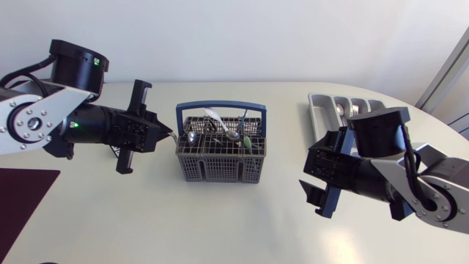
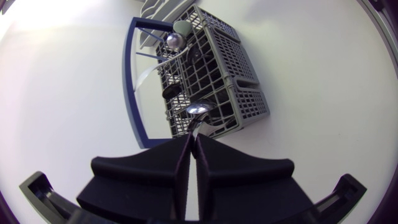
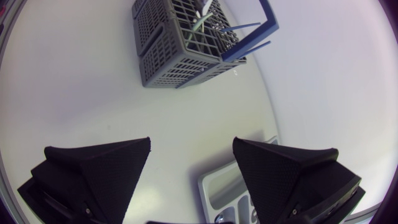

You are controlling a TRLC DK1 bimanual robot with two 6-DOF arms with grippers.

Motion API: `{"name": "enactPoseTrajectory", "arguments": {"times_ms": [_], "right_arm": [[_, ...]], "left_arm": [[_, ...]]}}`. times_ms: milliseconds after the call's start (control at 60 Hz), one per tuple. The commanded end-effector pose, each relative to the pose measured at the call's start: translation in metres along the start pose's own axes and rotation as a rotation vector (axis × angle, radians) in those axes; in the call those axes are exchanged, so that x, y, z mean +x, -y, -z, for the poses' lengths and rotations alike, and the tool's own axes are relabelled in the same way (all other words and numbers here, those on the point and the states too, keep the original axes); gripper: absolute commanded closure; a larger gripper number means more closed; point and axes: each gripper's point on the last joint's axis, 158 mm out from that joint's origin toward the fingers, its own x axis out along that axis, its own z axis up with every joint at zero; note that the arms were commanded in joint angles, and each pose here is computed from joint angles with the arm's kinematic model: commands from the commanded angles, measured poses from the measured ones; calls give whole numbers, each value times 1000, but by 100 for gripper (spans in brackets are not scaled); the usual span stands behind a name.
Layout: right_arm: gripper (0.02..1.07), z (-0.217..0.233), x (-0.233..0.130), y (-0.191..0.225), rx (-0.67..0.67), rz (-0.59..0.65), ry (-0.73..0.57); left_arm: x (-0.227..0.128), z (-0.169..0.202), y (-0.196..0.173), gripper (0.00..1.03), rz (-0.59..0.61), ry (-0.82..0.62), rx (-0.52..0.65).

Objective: Transfer all utensils from the basket to the drawer tray.

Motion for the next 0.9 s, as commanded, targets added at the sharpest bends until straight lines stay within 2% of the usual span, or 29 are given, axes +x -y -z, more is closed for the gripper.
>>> {"name": "enactPoseTrajectory", "arguments": {"times_ms": [0,450,617,800,883], "right_arm": [[11,-17,-4,3,31,6,22],[11,-77,-8,-16,15,-7,88],[11,-94,-11,-12,77,-4,119],[11,-115,-18,-7,144,-4,164],[11,-126,-21,-8,167,-12,189]], "left_arm": [[-15,-2,-21,100,-51,1,5],[-48,-3,-28,100,-80,-36,8],[-57,0,-43,100,-123,-62,-85],[-66,-5,-61,100,-181,-99,-242],[-68,-10,-65,100,-191,-102,-352]]}}
